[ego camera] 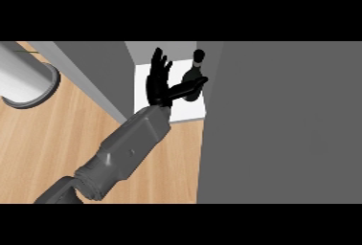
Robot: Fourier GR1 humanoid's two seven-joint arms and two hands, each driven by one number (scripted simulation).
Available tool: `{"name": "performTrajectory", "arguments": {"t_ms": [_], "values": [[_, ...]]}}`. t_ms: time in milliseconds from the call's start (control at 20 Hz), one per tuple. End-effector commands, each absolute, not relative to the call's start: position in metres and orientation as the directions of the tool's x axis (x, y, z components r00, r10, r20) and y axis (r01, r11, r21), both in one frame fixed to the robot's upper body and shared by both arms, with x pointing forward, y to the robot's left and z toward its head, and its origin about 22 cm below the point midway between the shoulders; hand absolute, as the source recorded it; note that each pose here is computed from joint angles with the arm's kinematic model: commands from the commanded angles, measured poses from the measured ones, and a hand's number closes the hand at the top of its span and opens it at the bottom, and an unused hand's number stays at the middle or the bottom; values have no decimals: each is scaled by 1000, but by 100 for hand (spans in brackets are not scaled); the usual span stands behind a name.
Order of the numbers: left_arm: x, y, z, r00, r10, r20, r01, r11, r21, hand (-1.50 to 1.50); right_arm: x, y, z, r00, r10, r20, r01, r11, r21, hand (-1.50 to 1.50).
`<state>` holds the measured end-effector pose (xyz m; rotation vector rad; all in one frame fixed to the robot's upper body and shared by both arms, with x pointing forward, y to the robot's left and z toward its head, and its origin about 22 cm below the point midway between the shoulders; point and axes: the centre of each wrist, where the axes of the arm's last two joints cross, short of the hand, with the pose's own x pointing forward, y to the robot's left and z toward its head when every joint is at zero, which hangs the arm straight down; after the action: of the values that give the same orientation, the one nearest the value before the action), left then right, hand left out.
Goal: Pick up the wine, place it into the cabinet and close the cabinet
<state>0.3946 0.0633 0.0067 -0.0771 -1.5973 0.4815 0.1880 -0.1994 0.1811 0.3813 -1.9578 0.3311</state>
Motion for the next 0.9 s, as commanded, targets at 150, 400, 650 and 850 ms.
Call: {"name": "performTrajectory", "arguments": {"t_ms": [150,400,650,850], "values": [[401,55,20,-128,246,961,-172,949,-266,-150,185,-205,179,-374,-115,920,-402,914,-49,-150],[397,50,21,-169,252,953,-154,948,-278,-150,193,-208,170,-375,-96,922,-391,918,-64,-150],[390,43,20,-206,268,941,-156,941,-302,-150,186,-202,180,-380,-108,919,-413,909,-64,-150],[389,35,27,-208,307,929,-137,931,-338,-150,188,-203,178,-368,-99,925,-395,917,-59,-150]]}}
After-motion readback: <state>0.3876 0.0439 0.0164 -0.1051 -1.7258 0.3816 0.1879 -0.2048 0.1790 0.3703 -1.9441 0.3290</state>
